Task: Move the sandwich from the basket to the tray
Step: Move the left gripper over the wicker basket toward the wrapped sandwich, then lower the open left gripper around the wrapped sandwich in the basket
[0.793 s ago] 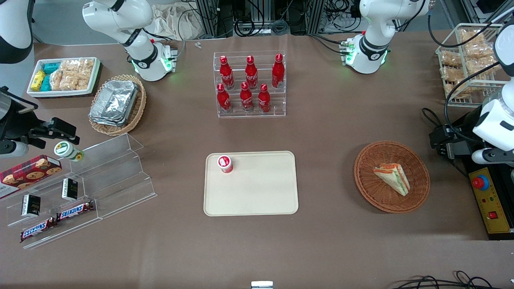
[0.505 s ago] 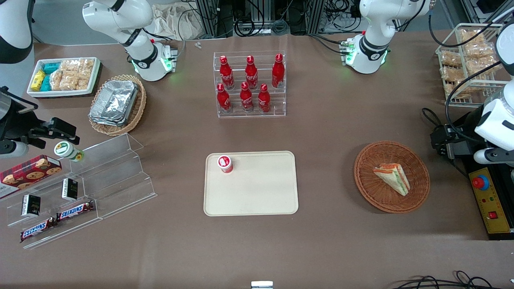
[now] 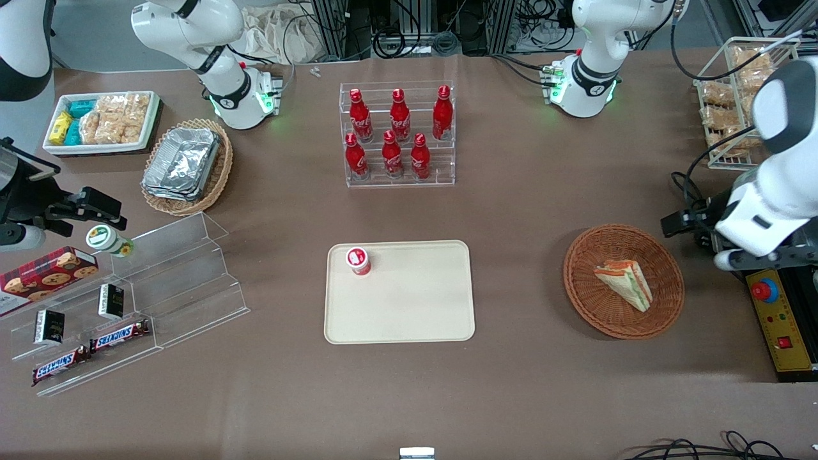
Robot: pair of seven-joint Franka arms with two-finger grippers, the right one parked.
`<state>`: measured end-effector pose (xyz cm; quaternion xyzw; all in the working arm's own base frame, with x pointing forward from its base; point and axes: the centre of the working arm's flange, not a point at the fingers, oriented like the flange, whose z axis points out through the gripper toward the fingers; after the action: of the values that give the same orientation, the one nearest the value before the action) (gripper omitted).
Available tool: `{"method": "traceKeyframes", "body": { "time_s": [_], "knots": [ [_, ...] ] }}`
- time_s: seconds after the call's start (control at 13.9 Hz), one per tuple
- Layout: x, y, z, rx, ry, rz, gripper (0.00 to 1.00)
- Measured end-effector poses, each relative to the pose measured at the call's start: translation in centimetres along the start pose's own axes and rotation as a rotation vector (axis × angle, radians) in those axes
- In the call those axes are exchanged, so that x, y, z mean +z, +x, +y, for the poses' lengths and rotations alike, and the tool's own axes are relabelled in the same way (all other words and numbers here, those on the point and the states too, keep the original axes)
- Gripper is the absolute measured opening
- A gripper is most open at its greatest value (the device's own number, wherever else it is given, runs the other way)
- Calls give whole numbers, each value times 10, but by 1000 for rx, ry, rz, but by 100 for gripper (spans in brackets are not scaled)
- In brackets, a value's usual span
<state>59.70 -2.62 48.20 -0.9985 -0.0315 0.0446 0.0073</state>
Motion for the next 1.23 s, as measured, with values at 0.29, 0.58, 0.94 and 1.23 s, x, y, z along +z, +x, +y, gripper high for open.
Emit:
{"method": "traceKeyframes", "body": {
  "time_s": [0.29, 0.58, 0.94, 1.23],
  "knots": [
    [77, -6, -2, -146, 2, -61, 100],
    [131, -6, -28, -267, -17, -7, 100],
    [194, -5, -26, -435, -29, 29, 100],
    [214, 1, -25, -478, -36, 43, 100]
  ]
}}
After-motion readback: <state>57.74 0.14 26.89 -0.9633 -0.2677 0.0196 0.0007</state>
